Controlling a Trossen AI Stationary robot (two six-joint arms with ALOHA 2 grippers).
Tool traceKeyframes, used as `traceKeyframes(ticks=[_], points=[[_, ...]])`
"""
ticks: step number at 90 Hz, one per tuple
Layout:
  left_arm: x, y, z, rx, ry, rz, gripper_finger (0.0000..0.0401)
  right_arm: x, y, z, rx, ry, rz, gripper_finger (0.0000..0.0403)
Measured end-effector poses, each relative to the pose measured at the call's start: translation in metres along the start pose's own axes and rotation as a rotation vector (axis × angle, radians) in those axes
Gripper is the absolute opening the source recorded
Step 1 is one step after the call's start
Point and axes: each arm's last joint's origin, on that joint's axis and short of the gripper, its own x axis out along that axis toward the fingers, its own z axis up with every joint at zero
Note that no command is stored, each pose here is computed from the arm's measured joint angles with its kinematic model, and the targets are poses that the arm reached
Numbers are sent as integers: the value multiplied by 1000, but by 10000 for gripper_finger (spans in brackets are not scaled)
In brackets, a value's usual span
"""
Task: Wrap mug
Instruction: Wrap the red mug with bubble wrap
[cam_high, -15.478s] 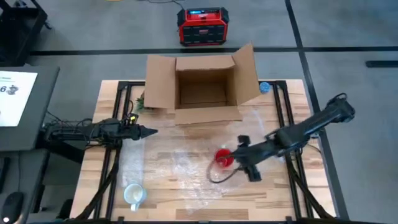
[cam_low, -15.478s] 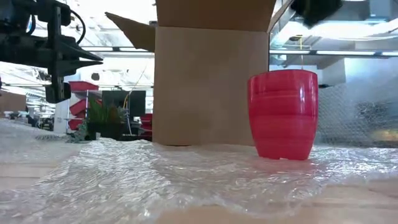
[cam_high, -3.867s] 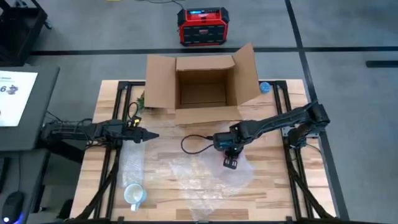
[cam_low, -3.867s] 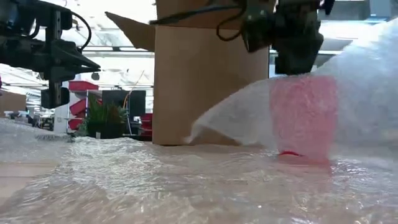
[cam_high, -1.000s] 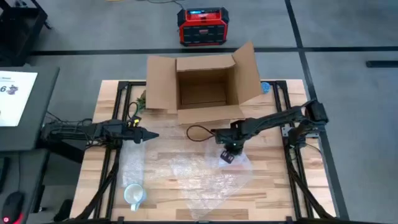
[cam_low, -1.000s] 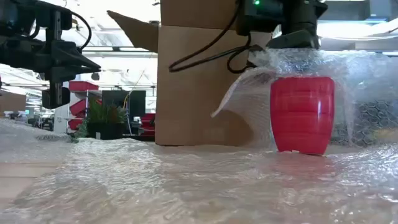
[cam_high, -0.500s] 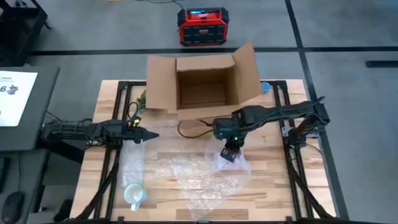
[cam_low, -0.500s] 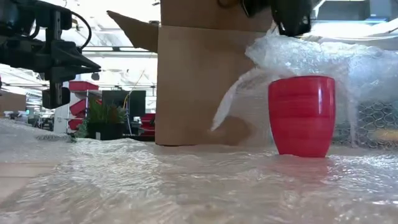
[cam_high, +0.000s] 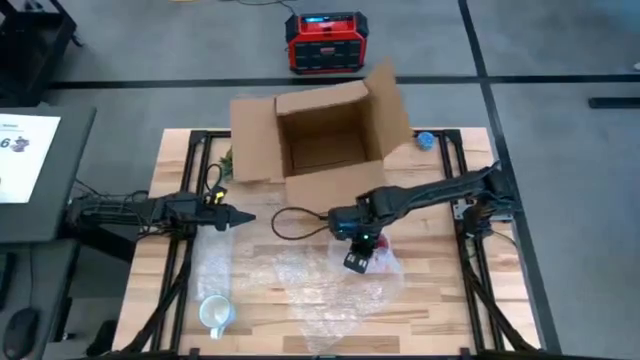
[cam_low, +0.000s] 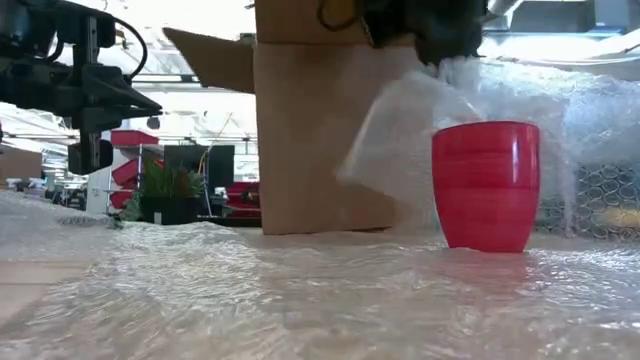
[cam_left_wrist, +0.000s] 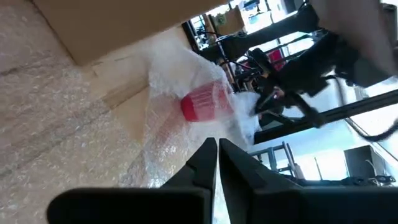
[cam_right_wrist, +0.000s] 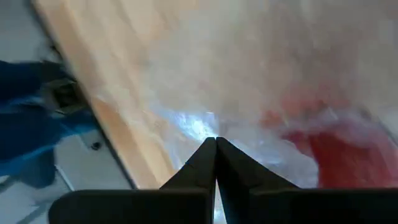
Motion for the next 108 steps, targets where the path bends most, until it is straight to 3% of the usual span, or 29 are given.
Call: traceKeyframes(ticks=[15, 49, 95, 108], points=[[0, 0, 0, 0, 0, 0, 0, -3, -8, -2, 39, -15, -102, 0], [0, 0, 0, -5, -1, -1, 0, 21, -4, 8, 19, 33, -101, 0], [0, -1, 0, -12, -4, -16, 0, -18, 29, -33, 129, -74, -32, 0], [0, -1, 0, -12, -3, -17, 0, -34, 36, -50, 187, -175, -36, 0]])
